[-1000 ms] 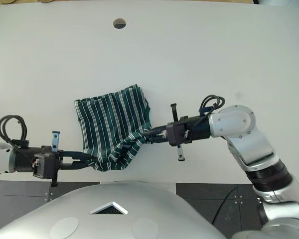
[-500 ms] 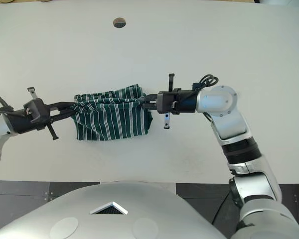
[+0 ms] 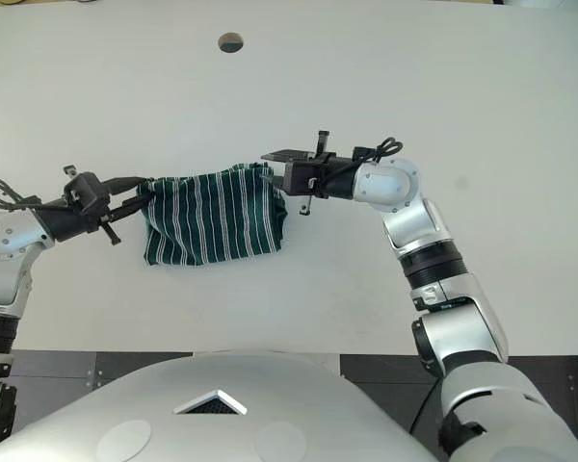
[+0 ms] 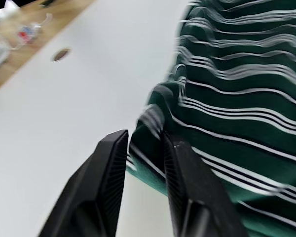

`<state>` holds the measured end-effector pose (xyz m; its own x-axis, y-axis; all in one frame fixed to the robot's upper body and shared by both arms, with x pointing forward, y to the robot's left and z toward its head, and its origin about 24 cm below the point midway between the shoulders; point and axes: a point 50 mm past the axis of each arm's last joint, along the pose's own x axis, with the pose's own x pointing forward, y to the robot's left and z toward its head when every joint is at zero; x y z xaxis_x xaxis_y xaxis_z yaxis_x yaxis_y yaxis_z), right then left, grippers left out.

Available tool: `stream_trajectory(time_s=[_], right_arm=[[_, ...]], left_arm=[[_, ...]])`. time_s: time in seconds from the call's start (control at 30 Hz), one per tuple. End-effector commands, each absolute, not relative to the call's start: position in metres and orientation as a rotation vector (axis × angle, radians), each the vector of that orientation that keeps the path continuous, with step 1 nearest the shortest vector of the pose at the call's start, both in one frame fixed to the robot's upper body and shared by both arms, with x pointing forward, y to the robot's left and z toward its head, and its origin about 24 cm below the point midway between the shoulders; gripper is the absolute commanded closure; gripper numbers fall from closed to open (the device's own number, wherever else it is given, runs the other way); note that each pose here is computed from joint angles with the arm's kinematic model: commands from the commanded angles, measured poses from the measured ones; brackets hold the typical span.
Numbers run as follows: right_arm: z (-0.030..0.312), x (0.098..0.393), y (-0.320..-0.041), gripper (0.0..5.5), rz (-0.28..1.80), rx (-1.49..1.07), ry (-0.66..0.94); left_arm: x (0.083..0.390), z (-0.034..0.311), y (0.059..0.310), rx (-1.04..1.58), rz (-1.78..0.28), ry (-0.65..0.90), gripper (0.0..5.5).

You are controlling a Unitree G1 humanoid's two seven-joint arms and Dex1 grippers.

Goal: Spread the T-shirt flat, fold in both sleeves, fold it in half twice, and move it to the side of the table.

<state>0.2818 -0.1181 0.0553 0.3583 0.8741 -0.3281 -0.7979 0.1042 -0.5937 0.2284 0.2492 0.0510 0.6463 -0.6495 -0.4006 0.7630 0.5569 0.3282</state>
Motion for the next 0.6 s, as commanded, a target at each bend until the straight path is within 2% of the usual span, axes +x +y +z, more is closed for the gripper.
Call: stream_trajectory(time_s=[0.03, 0.13, 0.27, 0.37, 0.47, 0.6], right_arm=[[0.058, 0.294, -0.121, 3.49, 1.166, -0.794, -0.115], [0.064, 0.297, -0.119, 3.49, 1.124, -0.782, -0.17], [0.08, 0.279, -0.092, 3.49, 1.22, -0.688, -0.384], [0.08, 0.268, -0.074, 3.49, 1.298, -0.653, -0.445], [0.072, 0.262, -0.063, 3.49, 1.367, -0.659, -0.417], [0.043, 0.27, -0.064, 3.49, 1.38, -0.859, -0.222]], left_arm=[[0.245, 0.06, 0.254, 0.503, -0.738, 0.207, 4.1], [0.256, 0.066, 0.26, 0.524, -0.639, 0.192, 4.1], [0.268, 0.073, 0.268, 0.507, -0.504, 0.137, 4.1], [0.271, 0.074, 0.264, 0.483, -0.482, 0.099, 4.1], [0.266, 0.069, 0.258, 0.465, -0.487, 0.093, 4.1], [0.262, 0.061, 0.254, 0.424, -0.485, 0.094, 4.1]])
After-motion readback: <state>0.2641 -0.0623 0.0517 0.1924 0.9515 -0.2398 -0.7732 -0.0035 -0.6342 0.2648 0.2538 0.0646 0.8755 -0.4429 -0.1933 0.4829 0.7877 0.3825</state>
